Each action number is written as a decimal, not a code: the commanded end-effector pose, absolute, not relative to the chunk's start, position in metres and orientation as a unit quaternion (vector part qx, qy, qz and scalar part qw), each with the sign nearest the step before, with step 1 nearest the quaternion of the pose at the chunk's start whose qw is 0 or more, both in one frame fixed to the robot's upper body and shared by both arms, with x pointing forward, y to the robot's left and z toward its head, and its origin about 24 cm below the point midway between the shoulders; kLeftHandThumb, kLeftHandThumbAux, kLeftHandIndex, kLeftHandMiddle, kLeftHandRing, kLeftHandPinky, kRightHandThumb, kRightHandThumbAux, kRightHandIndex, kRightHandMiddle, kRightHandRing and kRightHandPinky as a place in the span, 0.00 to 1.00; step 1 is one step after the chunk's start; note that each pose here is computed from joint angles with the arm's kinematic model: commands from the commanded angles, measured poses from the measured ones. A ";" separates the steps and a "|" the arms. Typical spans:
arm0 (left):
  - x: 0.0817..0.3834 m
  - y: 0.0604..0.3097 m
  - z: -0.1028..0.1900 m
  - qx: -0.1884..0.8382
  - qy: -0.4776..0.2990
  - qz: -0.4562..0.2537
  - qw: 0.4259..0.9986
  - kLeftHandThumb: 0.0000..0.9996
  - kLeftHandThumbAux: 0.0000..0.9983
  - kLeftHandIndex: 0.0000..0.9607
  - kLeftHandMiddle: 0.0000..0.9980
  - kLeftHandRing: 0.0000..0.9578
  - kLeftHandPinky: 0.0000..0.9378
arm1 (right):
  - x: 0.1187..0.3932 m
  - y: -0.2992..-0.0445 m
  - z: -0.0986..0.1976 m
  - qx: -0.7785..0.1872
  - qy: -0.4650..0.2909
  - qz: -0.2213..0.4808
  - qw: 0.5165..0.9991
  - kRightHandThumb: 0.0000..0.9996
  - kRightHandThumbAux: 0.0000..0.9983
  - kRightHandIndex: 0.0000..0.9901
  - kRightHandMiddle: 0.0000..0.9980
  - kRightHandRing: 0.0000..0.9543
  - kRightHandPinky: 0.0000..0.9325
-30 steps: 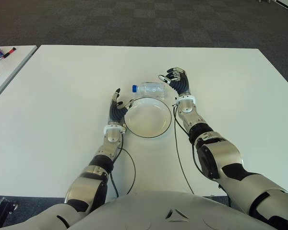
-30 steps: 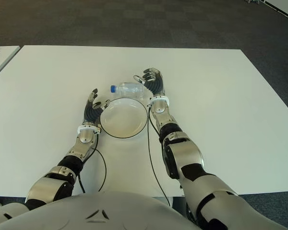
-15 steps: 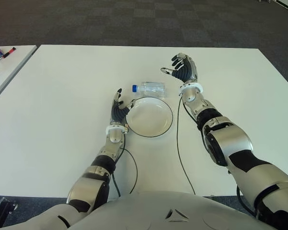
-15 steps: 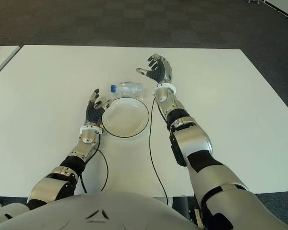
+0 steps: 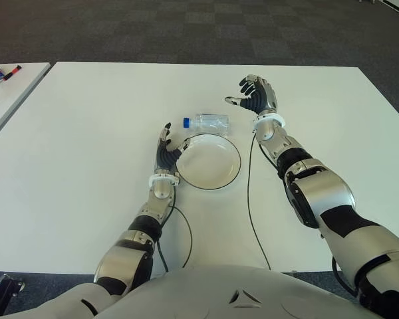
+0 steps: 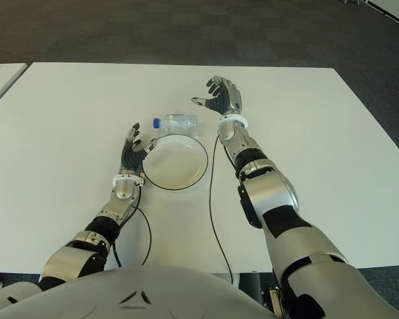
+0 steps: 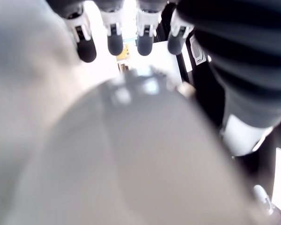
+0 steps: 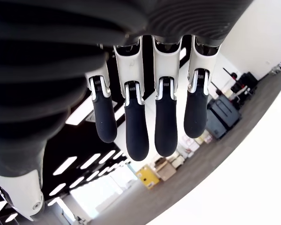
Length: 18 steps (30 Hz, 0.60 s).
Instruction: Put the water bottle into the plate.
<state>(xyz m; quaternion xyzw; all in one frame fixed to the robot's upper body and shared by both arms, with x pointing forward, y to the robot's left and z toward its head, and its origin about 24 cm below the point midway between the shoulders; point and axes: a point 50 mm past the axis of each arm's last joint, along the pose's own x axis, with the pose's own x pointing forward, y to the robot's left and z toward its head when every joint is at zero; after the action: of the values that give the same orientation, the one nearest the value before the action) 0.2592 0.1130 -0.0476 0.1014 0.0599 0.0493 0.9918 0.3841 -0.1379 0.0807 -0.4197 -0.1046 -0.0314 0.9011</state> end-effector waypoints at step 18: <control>0.219 0.101 -0.085 0.116 0.155 0.029 0.981 0.22 0.64 0.02 0.01 0.00 0.01 | 0.385 -0.146 0.078 -0.449 -0.088 0.005 0.889 0.95 0.67 0.40 0.49 0.47 0.45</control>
<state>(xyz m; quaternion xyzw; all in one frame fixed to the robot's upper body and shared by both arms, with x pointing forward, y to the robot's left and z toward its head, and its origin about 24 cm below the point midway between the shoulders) 0.2576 0.1044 -0.0467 0.1033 0.0521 0.0390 0.9925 0.3842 -0.1432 0.0772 -0.4401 -0.0880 -0.0029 0.8936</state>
